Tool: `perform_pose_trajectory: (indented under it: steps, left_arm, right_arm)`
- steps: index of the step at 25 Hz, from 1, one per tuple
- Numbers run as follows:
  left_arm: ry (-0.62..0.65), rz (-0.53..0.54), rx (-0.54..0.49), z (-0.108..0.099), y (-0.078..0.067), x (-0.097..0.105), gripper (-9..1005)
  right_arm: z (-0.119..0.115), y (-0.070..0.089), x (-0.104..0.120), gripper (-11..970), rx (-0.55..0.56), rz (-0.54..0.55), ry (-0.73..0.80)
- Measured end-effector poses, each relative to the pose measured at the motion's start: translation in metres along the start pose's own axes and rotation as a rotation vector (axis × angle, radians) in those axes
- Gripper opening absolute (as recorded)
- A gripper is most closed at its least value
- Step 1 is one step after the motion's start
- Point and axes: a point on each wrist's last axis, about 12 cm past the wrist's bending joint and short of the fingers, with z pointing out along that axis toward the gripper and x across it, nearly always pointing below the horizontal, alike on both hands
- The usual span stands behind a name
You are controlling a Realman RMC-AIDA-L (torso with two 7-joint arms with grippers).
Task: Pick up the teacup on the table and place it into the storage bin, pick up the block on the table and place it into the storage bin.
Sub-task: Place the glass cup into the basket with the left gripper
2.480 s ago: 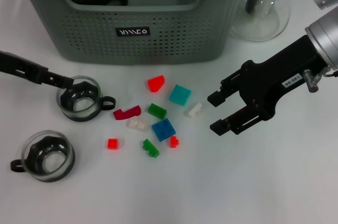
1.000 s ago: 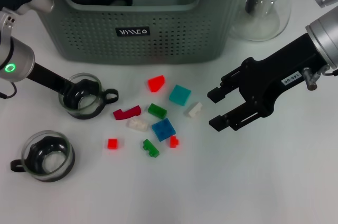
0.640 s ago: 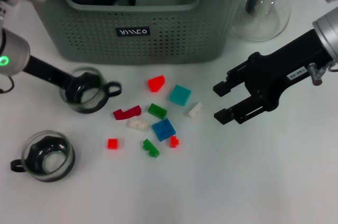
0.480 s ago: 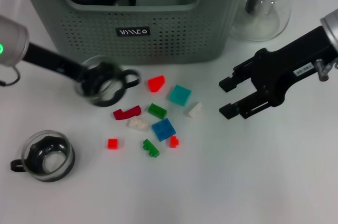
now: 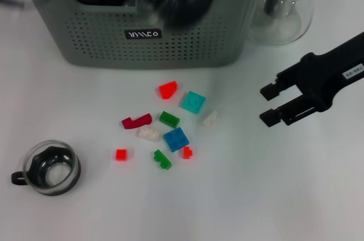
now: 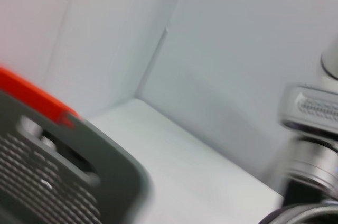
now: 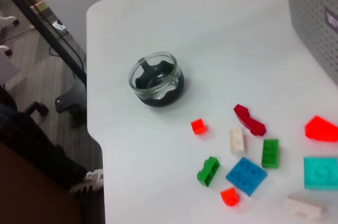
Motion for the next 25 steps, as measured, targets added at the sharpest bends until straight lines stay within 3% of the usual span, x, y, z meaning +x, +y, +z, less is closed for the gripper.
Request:
perform_pose_trajectory:
  steps: [6,8,10,17,25]
  left_arm:
    - [0.028,0.028,-0.240,0.001,0.036,-0.048,51]
    - [0.078,0.025,-0.355,0.010,0.056,-0.063,51]
    - [0.116,0.028,-0.427,0.017,0.067,-0.068,51]
    - [0.244,0.030,-0.532,0.047,0.087,-0.069,51]
    - [0.248,0.045,-0.624,0.078,0.098,-0.056,52]
  right_arm:
    - [-0.014,-0.003,0.005,690,0.015,0.071,-0.040]
    - [-0.019,-0.004,0.006,690,0.022,0.101,-0.050]
    - [-0.020,-0.004,0.007,690,0.024,0.110,-0.051]
    - [-0.021,-0.003,0.011,690,0.015,0.143,-0.026]
    - [-0.022,-0.004,0.012,687,0.030,0.146,-0.023]
